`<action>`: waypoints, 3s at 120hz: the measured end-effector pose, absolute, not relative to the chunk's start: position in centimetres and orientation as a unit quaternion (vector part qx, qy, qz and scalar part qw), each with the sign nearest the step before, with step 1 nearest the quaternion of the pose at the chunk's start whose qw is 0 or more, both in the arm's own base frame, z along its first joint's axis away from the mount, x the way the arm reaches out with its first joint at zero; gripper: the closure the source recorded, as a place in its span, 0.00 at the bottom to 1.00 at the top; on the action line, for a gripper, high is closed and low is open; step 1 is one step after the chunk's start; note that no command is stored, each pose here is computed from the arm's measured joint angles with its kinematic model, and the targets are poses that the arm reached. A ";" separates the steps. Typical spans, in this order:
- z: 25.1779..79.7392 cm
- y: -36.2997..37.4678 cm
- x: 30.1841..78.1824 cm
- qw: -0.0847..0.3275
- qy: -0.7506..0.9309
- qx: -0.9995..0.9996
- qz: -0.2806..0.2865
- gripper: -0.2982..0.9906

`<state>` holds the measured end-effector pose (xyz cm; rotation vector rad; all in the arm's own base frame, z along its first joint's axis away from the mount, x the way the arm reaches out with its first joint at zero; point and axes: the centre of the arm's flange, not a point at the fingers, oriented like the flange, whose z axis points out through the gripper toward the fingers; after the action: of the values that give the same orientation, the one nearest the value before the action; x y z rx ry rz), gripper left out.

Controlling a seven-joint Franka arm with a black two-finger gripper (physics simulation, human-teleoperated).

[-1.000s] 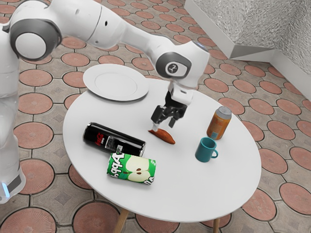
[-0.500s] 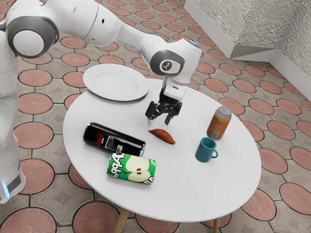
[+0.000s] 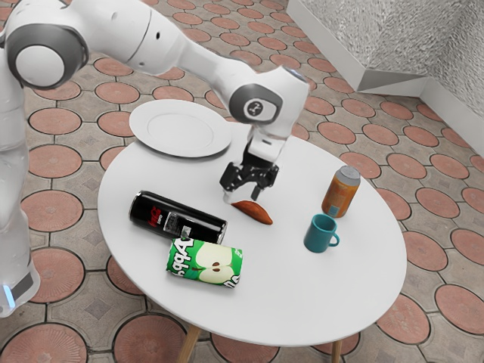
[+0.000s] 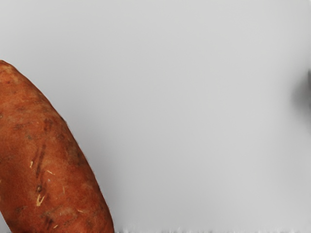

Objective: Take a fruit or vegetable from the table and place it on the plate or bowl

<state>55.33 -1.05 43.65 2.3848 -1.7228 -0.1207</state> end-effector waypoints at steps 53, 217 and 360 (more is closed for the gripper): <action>43.1 1.6 54.8 0.098 -0.569 0.816 -0.035 0.23; 43.9 -0.9 59.2 0.082 -0.582 0.809 -0.019 0.23; 41.1 -2.2 58.5 0.103 -0.577 0.809 -0.036 0.23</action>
<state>58.46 -2.22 41.08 2.3885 -1.7033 -0.1065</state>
